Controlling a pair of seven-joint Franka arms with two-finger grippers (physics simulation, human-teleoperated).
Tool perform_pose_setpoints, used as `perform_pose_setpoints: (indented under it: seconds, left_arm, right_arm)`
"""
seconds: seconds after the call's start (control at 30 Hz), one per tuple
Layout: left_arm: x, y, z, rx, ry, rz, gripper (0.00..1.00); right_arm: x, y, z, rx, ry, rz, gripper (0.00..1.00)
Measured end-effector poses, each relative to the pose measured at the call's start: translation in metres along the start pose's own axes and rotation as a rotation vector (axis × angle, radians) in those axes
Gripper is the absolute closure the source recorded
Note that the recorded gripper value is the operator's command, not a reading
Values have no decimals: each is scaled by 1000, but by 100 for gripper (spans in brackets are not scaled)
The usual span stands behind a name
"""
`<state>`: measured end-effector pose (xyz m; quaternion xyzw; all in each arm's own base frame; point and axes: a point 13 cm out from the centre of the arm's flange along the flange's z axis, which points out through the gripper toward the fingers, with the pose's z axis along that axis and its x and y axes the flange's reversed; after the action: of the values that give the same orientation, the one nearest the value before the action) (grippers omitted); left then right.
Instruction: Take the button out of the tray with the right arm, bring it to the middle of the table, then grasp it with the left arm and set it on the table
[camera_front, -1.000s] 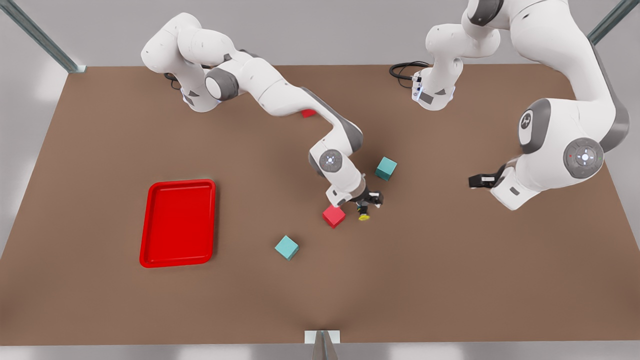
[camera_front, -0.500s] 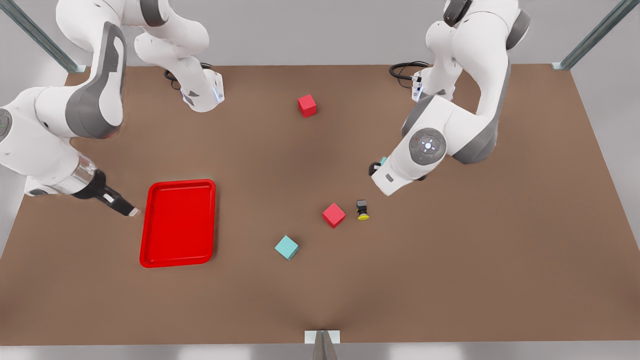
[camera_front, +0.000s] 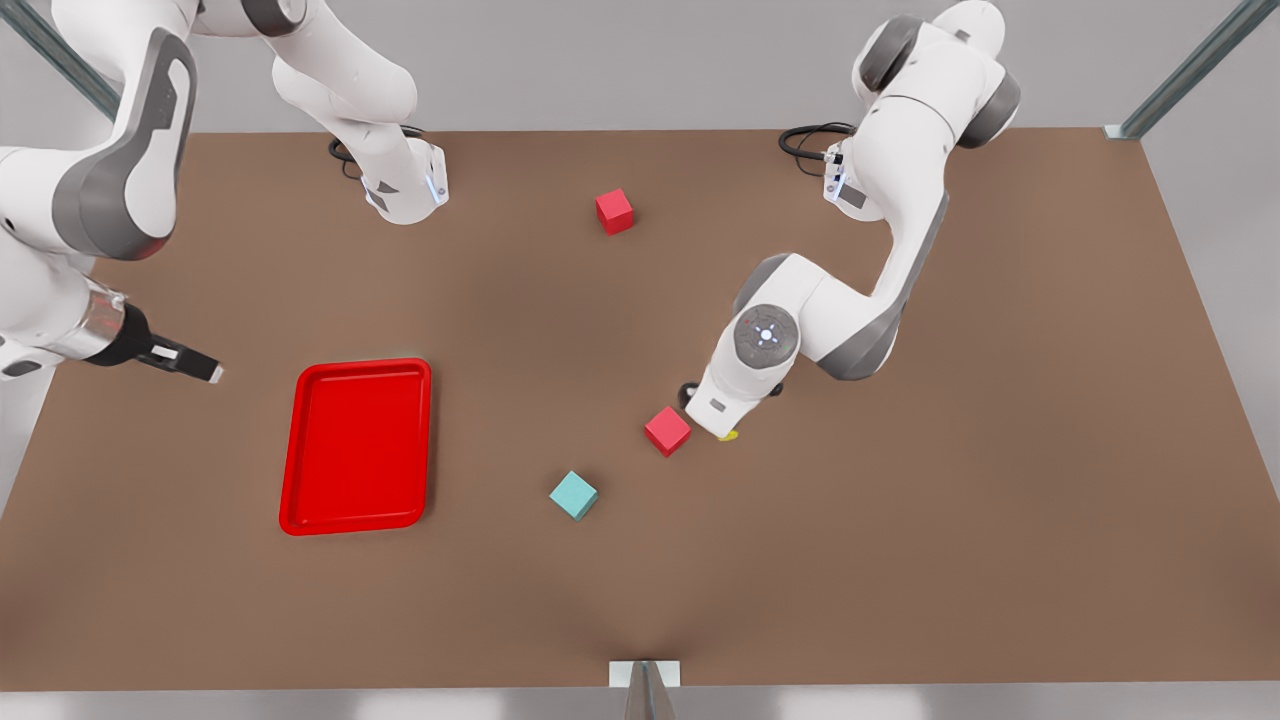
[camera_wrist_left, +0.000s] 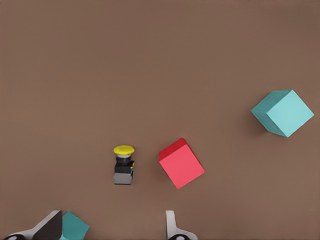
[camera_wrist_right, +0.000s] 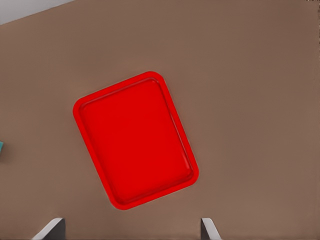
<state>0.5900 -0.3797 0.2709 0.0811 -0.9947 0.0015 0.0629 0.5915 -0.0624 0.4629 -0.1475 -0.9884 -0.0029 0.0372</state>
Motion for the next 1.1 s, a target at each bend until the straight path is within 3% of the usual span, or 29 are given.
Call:
perform_pose_setpoints:
  seconds: [0.13, 0.27, 0.7, 0.87, 1.1]
  left_arm:
    - [-19, 18, 72, -2, 42, -74, 0]
    - [-4, 12, 128, -28, 38, -60, 0]
    - [-9, 28, 117, -22, -61, -56, 0]
    - [32, 18, 161, -89, -26, 24, 0]
    - [39, 25, 194, -107, -41, 67, 0]
  right_arm:
    - [5, 32, -16, -2, -30, -106, 0]
    - [-3, 71, -21, -18, -67, -199, 0]
    - [4, 76, -24, -83, -42, -204, 0]
    - [5, 74, -25, -93, -36, -201, 0]
    - [7, 73, -27, -94, -34, -202, 0]
